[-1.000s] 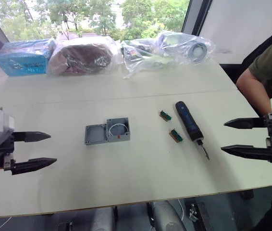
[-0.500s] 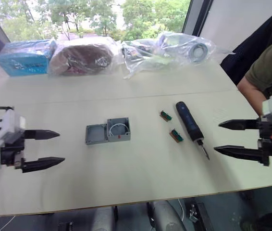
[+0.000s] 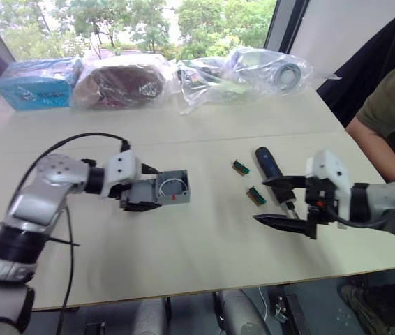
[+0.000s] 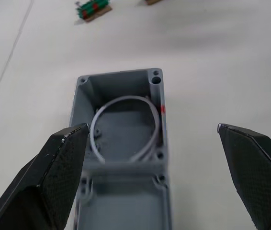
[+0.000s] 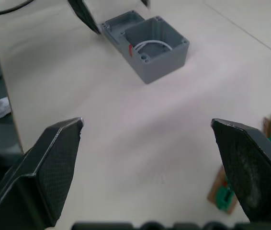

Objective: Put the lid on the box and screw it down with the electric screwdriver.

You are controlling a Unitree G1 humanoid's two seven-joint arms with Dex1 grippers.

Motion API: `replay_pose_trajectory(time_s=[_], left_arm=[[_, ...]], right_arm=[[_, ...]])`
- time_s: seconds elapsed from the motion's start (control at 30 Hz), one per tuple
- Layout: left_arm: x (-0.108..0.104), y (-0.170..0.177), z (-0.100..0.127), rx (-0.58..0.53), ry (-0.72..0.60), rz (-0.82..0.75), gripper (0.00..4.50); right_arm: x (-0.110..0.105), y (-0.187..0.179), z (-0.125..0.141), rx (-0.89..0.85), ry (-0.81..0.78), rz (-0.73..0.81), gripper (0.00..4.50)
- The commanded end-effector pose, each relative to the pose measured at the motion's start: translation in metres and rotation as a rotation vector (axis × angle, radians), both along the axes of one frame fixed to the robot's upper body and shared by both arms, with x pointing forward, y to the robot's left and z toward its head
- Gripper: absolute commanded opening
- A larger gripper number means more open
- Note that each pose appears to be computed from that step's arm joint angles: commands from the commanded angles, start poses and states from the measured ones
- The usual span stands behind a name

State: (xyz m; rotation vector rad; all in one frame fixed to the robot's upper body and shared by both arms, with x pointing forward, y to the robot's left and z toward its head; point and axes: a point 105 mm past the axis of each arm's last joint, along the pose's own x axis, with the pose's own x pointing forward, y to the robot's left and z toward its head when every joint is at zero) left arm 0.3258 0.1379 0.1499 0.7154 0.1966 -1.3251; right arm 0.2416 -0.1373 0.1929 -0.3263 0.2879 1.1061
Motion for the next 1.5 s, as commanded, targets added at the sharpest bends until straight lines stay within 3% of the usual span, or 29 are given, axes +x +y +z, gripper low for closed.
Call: replay_pose_trajectory(time_s=[0.03, 0.17, 0.27, 0.57, 0.9, 1.03, 1.23, 1.3, 1.33, 1.5], left_arm=[[0.007, -0.005, -0.002, 0.057, -0.014, -0.048, 4.41], [0.008, -0.015, -0.010, 0.076, 0.018, -0.100, 4.41], [0.009, -0.025, -0.013, 0.079, 0.018, -0.132, 3.68], [0.000, -0.048, -0.014, 0.099, 0.057, -0.275, 0.04], [-0.008, -0.087, -0.010, 0.172, 0.044, -0.583, 0.01], [-0.002, -0.093, -0.019, 0.257, -0.005, -0.648, 0.01], [-0.002, -0.101, -0.025, 0.288, -0.021, -0.711, 0.01], [0.001, -0.101, -0.024, 0.305, -0.033, -0.714, 0.60], [0.002, -0.101, -0.023, 0.303, -0.027, -0.706, 0.67], [0.005, -0.098, -0.008, 0.251, -0.011, -0.659, 2.59]], right_arm=[[-0.002, 0.007, 0.007, -0.001, -0.050, 0.002, 4.50], [-0.002, 0.003, 0.006, -0.006, -0.056, -0.031, 4.50], [-0.003, 0.002, 0.006, -0.007, -0.061, -0.045, 4.50], [-0.004, -0.002, 0.005, -0.018, -0.071, -0.082, 4.50], [-0.005, -0.001, 0.007, -0.017, -0.088, -0.101, 4.50], [-0.007, -0.001, 0.007, -0.018, -0.092, -0.115, 4.50], [-0.010, -0.003, 0.006, -0.021, -0.093, -0.138, 4.50], [-0.011, -0.003, 0.006, -0.019, -0.092, -0.143, 4.50], [-0.011, -0.003, 0.006, -0.020, -0.092, -0.144, 4.50], [-0.012, -0.002, 0.006, -0.019, -0.089, -0.144, 4.50]])
